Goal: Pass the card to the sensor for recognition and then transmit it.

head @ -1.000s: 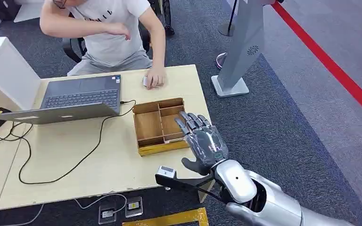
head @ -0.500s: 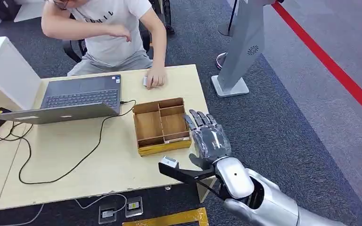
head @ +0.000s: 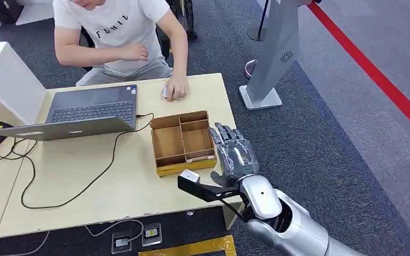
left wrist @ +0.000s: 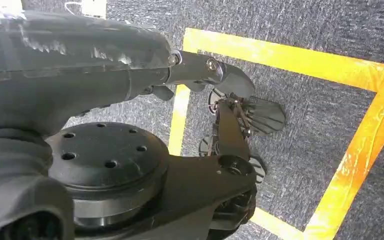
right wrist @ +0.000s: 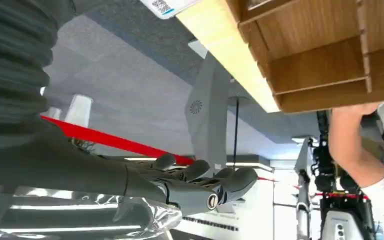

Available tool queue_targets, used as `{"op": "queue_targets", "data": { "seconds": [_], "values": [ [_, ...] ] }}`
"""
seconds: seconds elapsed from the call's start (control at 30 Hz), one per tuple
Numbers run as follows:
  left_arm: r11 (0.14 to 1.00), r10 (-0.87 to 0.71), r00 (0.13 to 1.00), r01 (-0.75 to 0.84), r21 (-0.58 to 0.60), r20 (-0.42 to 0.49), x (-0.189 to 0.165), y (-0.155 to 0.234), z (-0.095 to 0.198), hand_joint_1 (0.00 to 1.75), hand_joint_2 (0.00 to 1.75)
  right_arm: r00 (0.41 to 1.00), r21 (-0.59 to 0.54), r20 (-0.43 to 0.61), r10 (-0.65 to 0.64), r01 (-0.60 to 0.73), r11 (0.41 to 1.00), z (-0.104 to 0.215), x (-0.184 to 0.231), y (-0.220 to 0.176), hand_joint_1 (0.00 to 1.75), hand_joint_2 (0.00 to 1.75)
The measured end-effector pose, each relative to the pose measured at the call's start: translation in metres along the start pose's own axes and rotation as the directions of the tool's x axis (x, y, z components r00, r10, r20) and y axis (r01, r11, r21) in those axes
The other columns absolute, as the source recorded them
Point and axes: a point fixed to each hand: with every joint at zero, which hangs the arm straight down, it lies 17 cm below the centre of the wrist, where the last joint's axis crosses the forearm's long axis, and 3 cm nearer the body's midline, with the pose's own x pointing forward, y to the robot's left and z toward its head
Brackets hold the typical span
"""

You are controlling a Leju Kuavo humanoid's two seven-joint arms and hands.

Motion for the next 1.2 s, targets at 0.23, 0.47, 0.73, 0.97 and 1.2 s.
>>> {"op": "queue_targets", "data": {
  "seconds": [0.23,0.47,0.73,0.97,1.2],
  "values": [
    [1.0,-0.006,1.0,0.006,-0.002,0.001,0.0,0.0,0.0,0.0,0.0,0.999,0.047,0.006,-0.032,0.032,0.998,-0.005,0.007,0.017,0.0,1.75],
    [1.0,-0.01,1.0,0.01,-0.003,0.001,0.0,-0.001,0.0,0.0,0.0,0.999,0.077,0.009,-0.048,0.047,0.996,-0.009,0.013,0.028,0.0,1.75],
    [1.0,-0.013,1.0,0.013,-0.004,0.002,0.0,-0.001,0.0,0.0,0.0,0.997,0.116,0.014,-0.072,0.07,0.991,-0.016,0.019,0.043,0.0,1.75],
    [1.0,-0.013,1.0,0.013,-0.005,0.002,0.0,-0.001,0.0,0.0,0.0,0.997,0.135,0.003,-0.072,0.071,0.988,-0.02,0.018,0.051,0.0,1.75],
    [1.0,-0.013,1.0,0.013,-0.005,0.002,0.0,-0.001,0.0,0.0,0.0,0.997,0.149,-0.004,-0.073,0.073,0.986,-0.024,0.02,0.058,0.0,1.75]
  ]
}}
